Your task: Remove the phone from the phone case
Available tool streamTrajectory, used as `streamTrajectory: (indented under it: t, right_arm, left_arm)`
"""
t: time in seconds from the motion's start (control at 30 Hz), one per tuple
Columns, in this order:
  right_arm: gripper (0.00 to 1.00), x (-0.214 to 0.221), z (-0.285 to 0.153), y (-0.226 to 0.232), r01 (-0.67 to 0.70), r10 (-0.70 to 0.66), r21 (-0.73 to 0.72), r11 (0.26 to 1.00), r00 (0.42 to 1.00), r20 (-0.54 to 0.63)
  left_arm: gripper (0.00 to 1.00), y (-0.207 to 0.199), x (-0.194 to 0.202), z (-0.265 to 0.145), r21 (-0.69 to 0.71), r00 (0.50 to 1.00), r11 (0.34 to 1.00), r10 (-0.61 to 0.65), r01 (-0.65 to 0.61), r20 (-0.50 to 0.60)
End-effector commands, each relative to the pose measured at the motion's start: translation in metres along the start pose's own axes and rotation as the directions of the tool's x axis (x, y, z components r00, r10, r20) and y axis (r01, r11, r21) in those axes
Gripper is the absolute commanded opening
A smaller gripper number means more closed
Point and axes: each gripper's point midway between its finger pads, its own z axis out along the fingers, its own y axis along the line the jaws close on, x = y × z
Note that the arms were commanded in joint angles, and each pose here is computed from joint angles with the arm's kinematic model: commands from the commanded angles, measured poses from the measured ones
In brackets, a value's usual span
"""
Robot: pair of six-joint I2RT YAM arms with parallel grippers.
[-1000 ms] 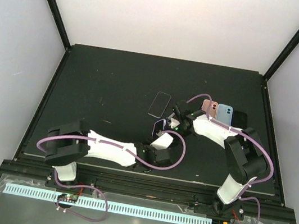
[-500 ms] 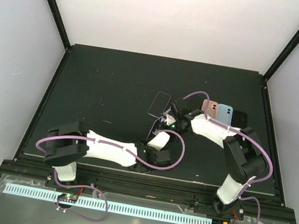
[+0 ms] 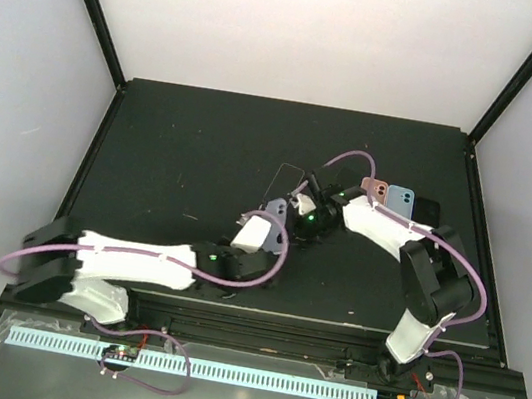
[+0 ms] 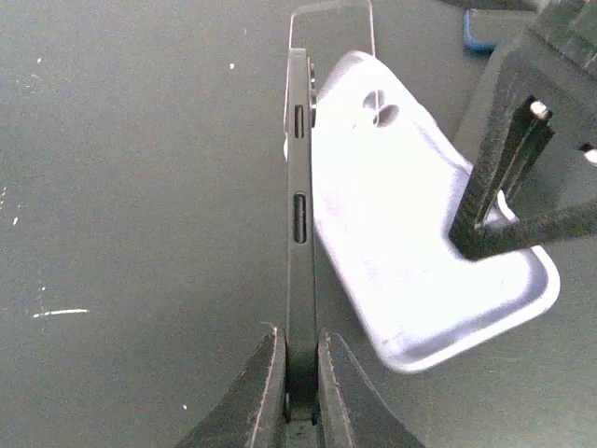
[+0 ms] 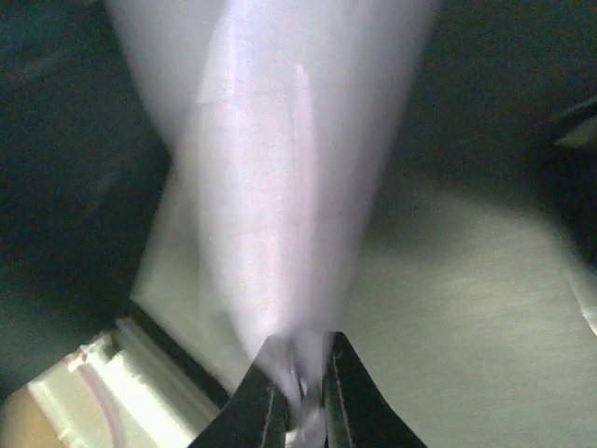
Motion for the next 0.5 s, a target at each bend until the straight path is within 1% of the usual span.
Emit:
streamTrajectory:
  t: [0.0,0.07,0.13,0.23,0.3,0.37,0.47]
  right_arm:
    - [0.01,-0.028,-0.012,-0.029,0.065,-0.073,0.095,0.993,0.994,0.086]
    - [0.01,-0.03,-0.015,-0.024,0.099,-0.106,0.079,0.992,0.99,0.096]
    - [0.01,-0.034,-0.021,-0.02,0.124,-0.131,0.063,0.99,0.985,0.114]
    - [0.01,-0.044,-0.044,-0.017,0.146,-0.148,0.024,0.989,0.973,0.178]
    - [0.01,-0.053,-0.069,-0.019,0.152,-0.148,0.002,0.988,0.957,0.249]
    - [0.01,-0.056,-0.096,-0.019,0.186,-0.16,-0.055,0.981,0.935,0.318]
    - [0.01,-0.058,-0.135,-0.034,0.218,-0.149,-0.117,0.969,0.892,0.427]
  left_arm:
    - [0.02,0.024,-0.031,-0.033,0.108,0.984,0.986,-0.142,0.13,0.109]
    - [0.02,0.028,-0.036,-0.039,0.186,0.97,0.968,-0.198,0.17,0.14]
    - [0.02,0.038,-0.037,-0.043,0.218,0.957,0.956,-0.236,0.197,0.17]
    - [0.01,0.057,-0.033,-0.038,0.178,0.958,0.966,-0.219,0.186,0.188]
    - [0.02,0.066,-0.031,-0.035,0.12,0.968,0.984,-0.156,0.134,0.198]
    - [0.02,0.071,-0.029,-0.029,0.046,0.978,0.998,-0.059,0.051,0.198]
    - [0.02,0.082,-0.027,-0.02,-0.1,0.982,0.993,0.085,-0.069,0.166]
